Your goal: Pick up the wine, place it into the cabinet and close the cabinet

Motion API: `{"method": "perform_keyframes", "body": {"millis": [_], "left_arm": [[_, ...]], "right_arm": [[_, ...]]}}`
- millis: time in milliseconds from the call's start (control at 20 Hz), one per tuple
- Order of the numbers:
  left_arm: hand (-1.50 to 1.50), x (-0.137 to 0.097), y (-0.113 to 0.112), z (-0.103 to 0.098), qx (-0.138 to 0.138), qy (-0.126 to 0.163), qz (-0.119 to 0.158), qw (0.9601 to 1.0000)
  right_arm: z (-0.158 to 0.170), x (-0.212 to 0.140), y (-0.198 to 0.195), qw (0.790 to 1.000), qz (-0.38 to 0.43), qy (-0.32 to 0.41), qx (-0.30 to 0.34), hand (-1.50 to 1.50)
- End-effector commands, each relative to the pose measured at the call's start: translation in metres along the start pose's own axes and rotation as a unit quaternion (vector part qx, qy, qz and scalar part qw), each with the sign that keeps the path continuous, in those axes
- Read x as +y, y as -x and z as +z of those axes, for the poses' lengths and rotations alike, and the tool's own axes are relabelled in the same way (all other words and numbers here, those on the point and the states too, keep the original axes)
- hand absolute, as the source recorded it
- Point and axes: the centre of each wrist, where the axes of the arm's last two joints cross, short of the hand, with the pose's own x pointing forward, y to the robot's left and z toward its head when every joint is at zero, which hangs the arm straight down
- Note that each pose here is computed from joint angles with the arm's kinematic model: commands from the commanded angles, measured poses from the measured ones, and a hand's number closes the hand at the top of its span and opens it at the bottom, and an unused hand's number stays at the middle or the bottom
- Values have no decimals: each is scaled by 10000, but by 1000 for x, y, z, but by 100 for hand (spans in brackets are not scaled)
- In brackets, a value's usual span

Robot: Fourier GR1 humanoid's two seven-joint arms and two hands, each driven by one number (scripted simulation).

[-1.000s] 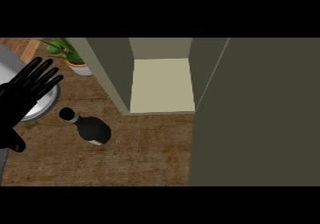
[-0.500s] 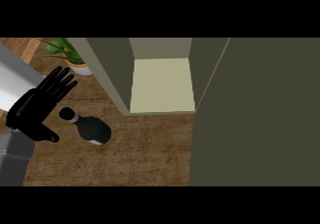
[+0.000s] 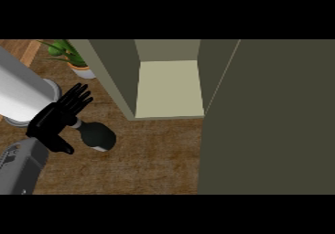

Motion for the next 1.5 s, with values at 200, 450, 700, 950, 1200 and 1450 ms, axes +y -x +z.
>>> {"method": "perform_keyframes", "body": {"millis": [200, 450, 700, 950, 1200, 1450], "left_arm": [[-150, 0, 39, 13, 127, 410, 514, 9978], [-150, 6, 36, 9, 215, 377, 750, 9962], [-150, -7, 63, 18, 276, 493, 893, 9944], [-150, -8, 67, 16, 120, 242, 1053, 9941], [-150, -30, 85, -1, 164, 295, 1273, 9913], [150, -36, 82, -16, 314, 671, 1587, 9845]], "right_arm": [[22, 11, -29, 9990, -311, -188, -254, -150], [21, 15, -28, 9989, -320, -172, -291, -150], [9, 10, -23, 9987, -331, -67, -375, -150], [11, 7, -20, 9989, -309, -195, -309, -150], [17, 7, -22, 9989, -326, -221, -251, -150], [9, 3, -21, 9989, -262, -247, -307, -150]]}}
